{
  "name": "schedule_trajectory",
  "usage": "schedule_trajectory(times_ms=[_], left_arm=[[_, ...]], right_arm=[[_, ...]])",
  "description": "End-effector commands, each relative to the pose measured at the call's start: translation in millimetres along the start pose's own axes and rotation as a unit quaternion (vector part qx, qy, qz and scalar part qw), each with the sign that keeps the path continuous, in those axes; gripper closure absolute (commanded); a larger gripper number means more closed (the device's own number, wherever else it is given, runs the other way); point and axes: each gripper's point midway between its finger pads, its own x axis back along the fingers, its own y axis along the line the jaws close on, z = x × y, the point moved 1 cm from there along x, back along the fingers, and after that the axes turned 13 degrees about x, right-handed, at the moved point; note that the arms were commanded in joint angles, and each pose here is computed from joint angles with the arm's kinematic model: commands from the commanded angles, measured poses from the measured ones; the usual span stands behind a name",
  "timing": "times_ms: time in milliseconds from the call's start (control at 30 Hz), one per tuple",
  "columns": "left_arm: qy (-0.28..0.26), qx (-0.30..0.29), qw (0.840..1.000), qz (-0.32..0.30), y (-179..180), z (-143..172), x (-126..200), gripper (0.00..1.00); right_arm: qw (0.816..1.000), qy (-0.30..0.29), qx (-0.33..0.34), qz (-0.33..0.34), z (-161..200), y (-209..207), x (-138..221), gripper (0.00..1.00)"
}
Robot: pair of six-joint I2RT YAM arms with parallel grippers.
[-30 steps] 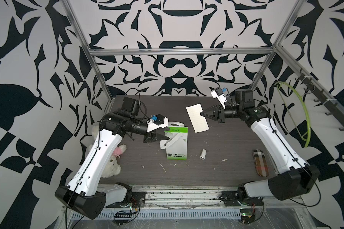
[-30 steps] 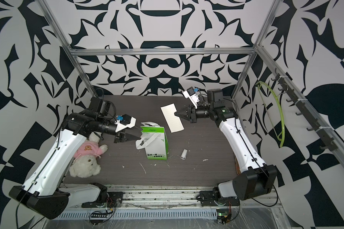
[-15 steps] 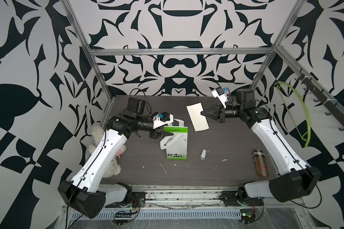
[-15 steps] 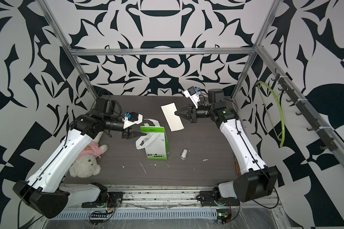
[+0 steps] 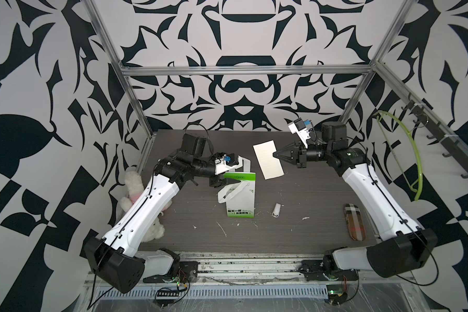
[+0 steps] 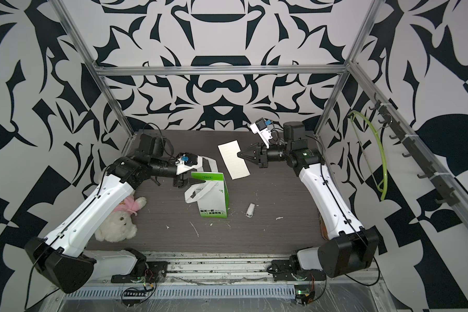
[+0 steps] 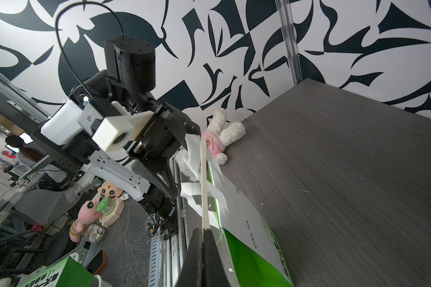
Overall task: Staple the receipts to the bags
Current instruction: Move the takeout bag to the center of the board.
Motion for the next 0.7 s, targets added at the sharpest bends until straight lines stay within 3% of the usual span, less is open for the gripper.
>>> schedule_trajectory(times_ms=[0,400,667], left_arm=[[0.014,0.010,1.000,0.002,2.3,10.8,-9.1,0.34],[0.028,0.036,0.999,0.007,18.7,22.4,-30.5,0.38],[0.064,0.084,0.994,0.032,25.2,39.9,-47.1,0.57]], right_arm=[[1.000,-0.015,0.017,-0.017,-6.2,14.7,4.3,1.00],[0.999,-0.017,0.019,-0.047,11.3,25.0,-1.8,1.00],[0.998,-0.011,0.028,-0.048,26.8,21.0,-9.4,1.00]])
